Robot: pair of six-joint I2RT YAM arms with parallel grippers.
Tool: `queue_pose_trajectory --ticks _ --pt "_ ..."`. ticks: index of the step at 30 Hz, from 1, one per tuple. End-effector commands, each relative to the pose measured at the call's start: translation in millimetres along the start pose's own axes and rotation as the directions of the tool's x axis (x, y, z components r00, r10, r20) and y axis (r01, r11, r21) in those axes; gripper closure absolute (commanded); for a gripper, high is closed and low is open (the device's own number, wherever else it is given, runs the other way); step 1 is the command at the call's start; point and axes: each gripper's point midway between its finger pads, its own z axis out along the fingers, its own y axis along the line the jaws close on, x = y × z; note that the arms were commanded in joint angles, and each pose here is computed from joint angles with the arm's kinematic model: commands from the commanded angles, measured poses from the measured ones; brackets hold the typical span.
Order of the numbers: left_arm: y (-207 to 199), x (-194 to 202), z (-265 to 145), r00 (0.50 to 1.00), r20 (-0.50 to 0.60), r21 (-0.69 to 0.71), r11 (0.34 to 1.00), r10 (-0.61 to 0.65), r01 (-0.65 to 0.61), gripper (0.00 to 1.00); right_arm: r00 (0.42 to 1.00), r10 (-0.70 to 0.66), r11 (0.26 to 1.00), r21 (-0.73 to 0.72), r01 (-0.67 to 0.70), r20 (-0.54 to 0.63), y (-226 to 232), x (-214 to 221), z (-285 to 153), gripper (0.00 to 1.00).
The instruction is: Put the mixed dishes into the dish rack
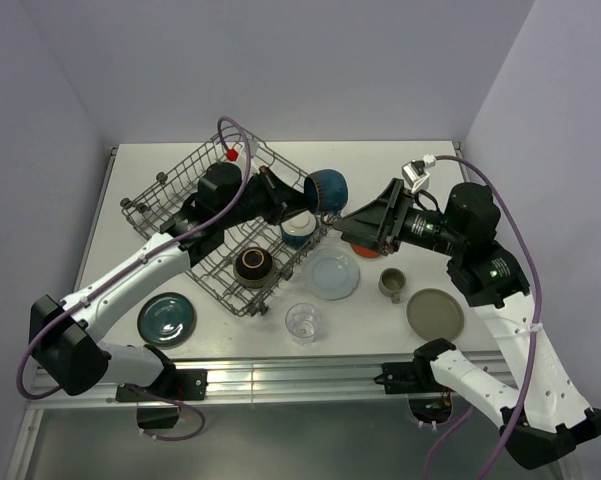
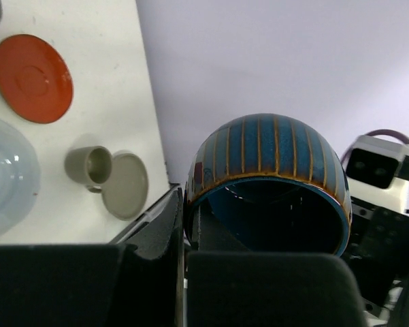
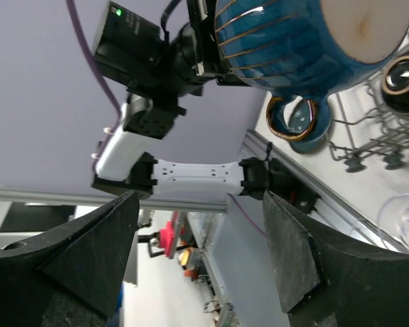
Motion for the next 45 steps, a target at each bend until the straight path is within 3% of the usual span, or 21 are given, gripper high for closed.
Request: queue_pose_trajectory --ticks 1,6,23,26,27,32,35,39,45 --pt "-90 -16 -35 0.997 0.073 0.327 0.945 -0.018 -0.007 1.0 0.999 -0.043 0.987 -0.157 0.044 0.005 32 -6 -1 0.2" --pt "-97 -17 -50 0.995 0.102 0.352 0.936 -0.021 -0.017 1.0 1.0 -0.026 0.987 -0.161 0.025 -0.004 29 -9 6 0.29" --pt "-96 -7 -61 0.994 0.104 0.367 0.93 -0.027 -0.013 1.0 1.0 0.027 0.976 -0.218 -0.025 0.005 33 -28 25 0.4" --pt "-97 -3 -58 0.995 0.097 0.366 0.93 -0.024 -0.014 1.0 0.999 0.042 0.971 -0.235 -0.039 0.008 37 -33 29 0.48" --pt "-96 -2 -57 0.995 0.096 0.365 0.931 -0.024 -0.013 1.0 0.998 0.055 0.971 -0.233 -0.052 0.005 35 -33 30 0.56" --pt "-99 -1 -55 0.996 0.091 0.373 0.928 -0.023 -0.012 1.0 0.997 0.072 0.967 -0.246 -0.071 -0.006 34 -33 38 0.6" --pt "-97 0 -52 0.996 0.085 0.364 0.931 -0.018 -0.014 1.0 0.997 0.079 0.966 -0.245 -0.083 -0.024 29 -28 43 0.74" --pt "-89 4 -51 0.997 0.074 0.346 0.938 -0.018 -0.009 1.0 0.996 0.083 0.97 -0.228 -0.09 -0.038 23 -27 50 1.0" --pt "-67 11 -49 0.998 0.057 0.258 0.966 0.009 -0.023 1.0 0.997 0.044 0.974 -0.218 -0.056 -0.062 29 -27 60 1.0"
